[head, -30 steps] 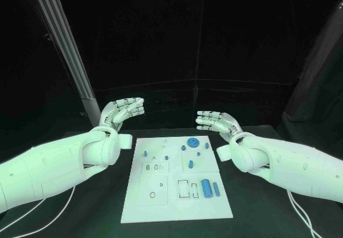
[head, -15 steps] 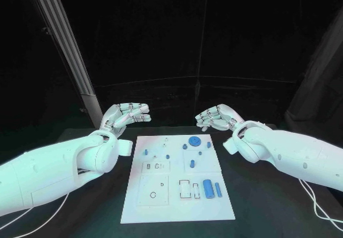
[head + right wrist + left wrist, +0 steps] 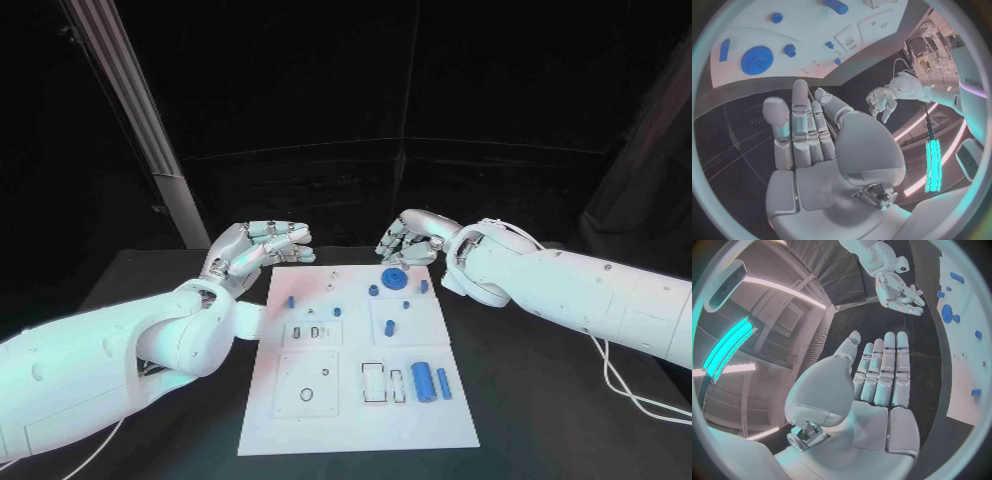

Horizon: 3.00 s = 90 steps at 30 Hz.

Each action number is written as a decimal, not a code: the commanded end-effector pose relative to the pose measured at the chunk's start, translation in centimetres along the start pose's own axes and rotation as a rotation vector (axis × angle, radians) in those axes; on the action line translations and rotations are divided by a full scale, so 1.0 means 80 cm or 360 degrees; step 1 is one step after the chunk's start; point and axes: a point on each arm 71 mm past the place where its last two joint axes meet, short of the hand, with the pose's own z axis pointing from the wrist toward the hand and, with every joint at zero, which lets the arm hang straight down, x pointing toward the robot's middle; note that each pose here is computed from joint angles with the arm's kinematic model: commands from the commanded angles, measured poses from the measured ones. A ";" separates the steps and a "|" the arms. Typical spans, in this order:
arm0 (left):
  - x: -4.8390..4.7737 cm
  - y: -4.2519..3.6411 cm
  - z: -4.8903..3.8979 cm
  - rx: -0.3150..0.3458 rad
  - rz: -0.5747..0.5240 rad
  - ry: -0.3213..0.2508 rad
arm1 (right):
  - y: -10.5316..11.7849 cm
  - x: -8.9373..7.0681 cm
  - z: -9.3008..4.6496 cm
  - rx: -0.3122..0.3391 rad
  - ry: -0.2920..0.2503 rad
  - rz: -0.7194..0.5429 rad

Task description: Assemble the parts on the task board

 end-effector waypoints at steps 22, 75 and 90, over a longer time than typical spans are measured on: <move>0.016 -0.0027 -0.005 -0.0006 -0.0042 0.0099 | 0.021 0.012 0.016 0.0053 0.0240 -0.0566; 0.013 0.0007 -0.001 -0.0035 -0.0064 0.0107 | 0.029 0.027 0.032 0.0056 0.0372 -0.0563; 0.013 0.0006 -0.002 -0.0039 -0.0066 0.0110 | 0.032 0.028 0.038 0.0052 0.0351 -0.0585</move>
